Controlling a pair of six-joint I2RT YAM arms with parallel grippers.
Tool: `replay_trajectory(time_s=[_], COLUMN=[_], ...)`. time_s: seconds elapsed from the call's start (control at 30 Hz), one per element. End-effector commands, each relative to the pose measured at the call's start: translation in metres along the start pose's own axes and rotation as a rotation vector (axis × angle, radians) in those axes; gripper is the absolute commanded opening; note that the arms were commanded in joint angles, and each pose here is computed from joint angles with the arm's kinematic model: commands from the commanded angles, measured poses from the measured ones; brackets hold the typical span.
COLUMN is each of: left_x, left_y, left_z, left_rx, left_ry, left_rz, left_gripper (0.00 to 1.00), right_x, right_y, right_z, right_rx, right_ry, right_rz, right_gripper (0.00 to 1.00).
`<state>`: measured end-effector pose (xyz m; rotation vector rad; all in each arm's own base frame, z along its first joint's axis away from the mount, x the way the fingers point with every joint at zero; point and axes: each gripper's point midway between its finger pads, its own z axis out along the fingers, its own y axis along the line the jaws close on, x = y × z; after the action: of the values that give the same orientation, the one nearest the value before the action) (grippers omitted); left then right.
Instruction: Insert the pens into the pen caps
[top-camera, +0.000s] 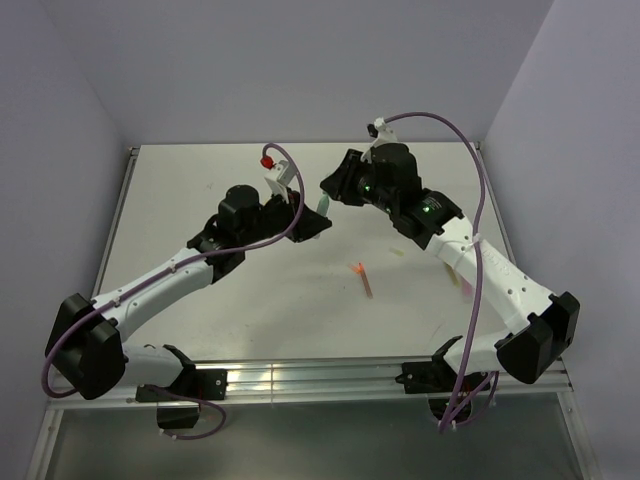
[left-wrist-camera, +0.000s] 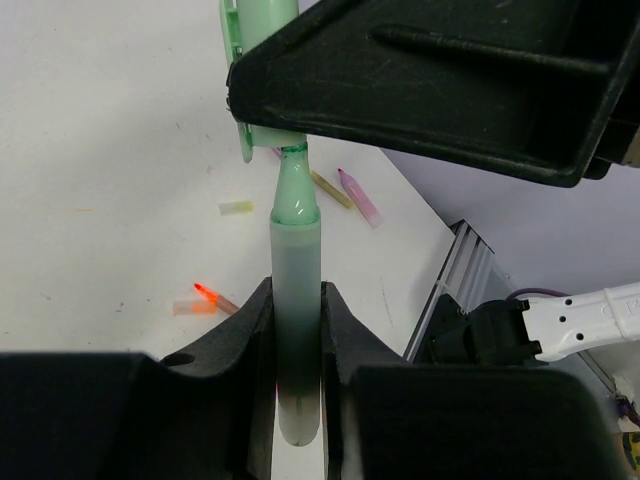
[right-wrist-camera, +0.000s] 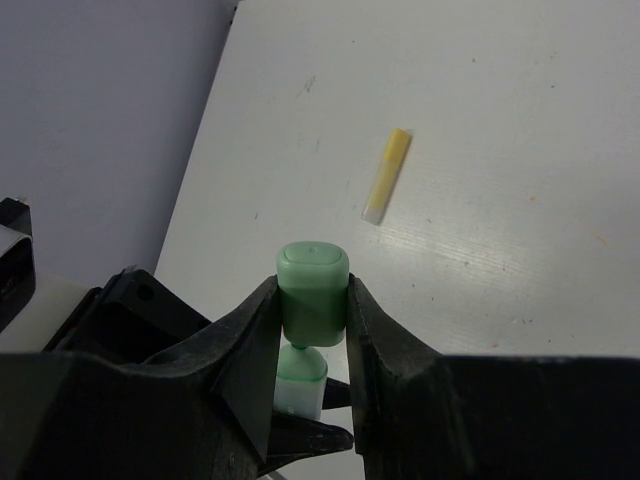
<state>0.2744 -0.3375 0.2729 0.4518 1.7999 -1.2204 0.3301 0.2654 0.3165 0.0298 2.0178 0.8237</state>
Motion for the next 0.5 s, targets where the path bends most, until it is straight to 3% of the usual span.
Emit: replay_trajectory(time_s=[0.0,0.47], left_x=[-0.038,-0.05], left_y=[-0.026,-0.026], left_z=[-0.009,-0.022], left_rx=[0.051,0.056], left_ry=[-0.108,-0.164], left_rz=[0.073,0.065], left_gripper=[0.0,0.0], right_x=[0.001,0.018], right_y=[0.006,0.034], right_z=[-0.004,-0.018], right_rx=[-0.017,-0.134], right_ry=[-0.01,0.021], right_rz=[-0.005,0.032], right_gripper=[0.0,0.0])
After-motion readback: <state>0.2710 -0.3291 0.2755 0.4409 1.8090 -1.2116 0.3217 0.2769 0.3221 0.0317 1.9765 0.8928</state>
